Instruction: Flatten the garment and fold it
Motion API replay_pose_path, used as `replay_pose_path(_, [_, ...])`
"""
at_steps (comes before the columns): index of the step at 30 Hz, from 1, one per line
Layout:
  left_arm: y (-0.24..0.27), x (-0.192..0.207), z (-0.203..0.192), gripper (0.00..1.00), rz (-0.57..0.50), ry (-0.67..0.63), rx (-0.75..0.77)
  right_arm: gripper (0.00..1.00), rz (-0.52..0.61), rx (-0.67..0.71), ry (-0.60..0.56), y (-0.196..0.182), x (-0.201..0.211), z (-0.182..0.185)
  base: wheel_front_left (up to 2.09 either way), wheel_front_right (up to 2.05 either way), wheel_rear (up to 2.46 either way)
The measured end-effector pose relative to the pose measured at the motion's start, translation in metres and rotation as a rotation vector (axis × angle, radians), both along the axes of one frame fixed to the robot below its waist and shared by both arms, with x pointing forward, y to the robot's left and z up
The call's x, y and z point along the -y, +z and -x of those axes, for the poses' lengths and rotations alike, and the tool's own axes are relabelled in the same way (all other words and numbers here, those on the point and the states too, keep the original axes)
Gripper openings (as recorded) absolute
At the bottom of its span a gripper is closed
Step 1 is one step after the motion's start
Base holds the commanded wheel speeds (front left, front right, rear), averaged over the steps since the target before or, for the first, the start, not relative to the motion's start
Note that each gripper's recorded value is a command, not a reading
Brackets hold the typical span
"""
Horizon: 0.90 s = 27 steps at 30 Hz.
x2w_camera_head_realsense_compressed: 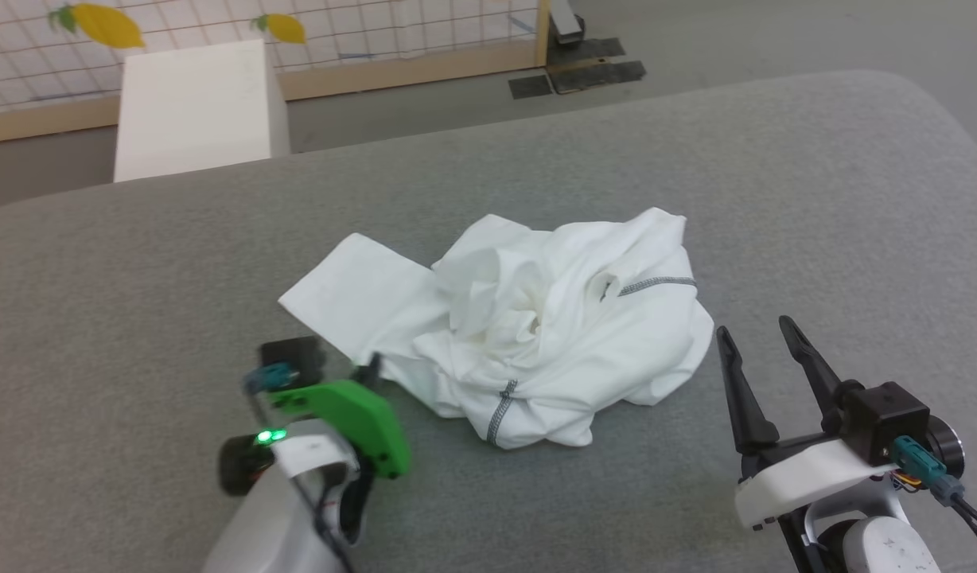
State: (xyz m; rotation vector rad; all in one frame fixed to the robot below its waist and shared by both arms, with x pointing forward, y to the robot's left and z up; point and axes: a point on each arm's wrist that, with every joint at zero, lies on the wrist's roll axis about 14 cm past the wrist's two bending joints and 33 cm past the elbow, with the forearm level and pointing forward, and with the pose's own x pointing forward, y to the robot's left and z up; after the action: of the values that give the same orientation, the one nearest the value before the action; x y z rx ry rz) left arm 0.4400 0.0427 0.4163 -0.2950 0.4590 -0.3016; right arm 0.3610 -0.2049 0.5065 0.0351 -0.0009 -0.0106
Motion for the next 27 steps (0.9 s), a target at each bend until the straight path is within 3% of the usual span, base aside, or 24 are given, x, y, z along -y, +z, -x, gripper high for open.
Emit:
replay_pose_path(11, [0.016, -0.155, 0.034, 0.0, -0.071, 0.432, 0.073, 1.0, -0.007, 0.027, 0.082, 0.008, -0.026, -0.018, 0.0, 0.0, 0.0])
replay_pose_path(15, [0.005, -0.201, 0.064, 0.0, -0.168, 0.543, 0.01, 1.0, -0.007, 0.016, 0.096, 0.007, -0.03, -0.024, 0.0, 0.0, 0.0])
replay_pose_path(18, [0.008, -0.221, 0.076, 0.0, -0.16, 0.627, 0.003, 1.0, -0.002, -0.014, 0.094, 0.001, -0.029, -0.029, 0.0, 0.0, 0.0])
replay_pose_path(19, [0.01, -0.222, 0.077, 0.38, -0.145, 0.638, 0.008, 1.0, -0.001, -0.027, 0.089, -0.001, -0.027, -0.031, 0.0, 0.0, 0.0])
replay_pose_path(20, [0.012, -0.221, 0.077, 1.0, -0.125, 0.64, 0.014, 1.0, -0.001, -0.048, 0.082, -0.006, -0.025, -0.032, 0.0, 0.0, 0.0])
replay_pose_path(27, [0.041, -0.198, 0.07, 1.0, -0.073, 0.584, 0.212, 1.0, 0.008, -0.22, 0.051, -0.035, -0.014, -0.047, 0.0, 0.0, 0.0])
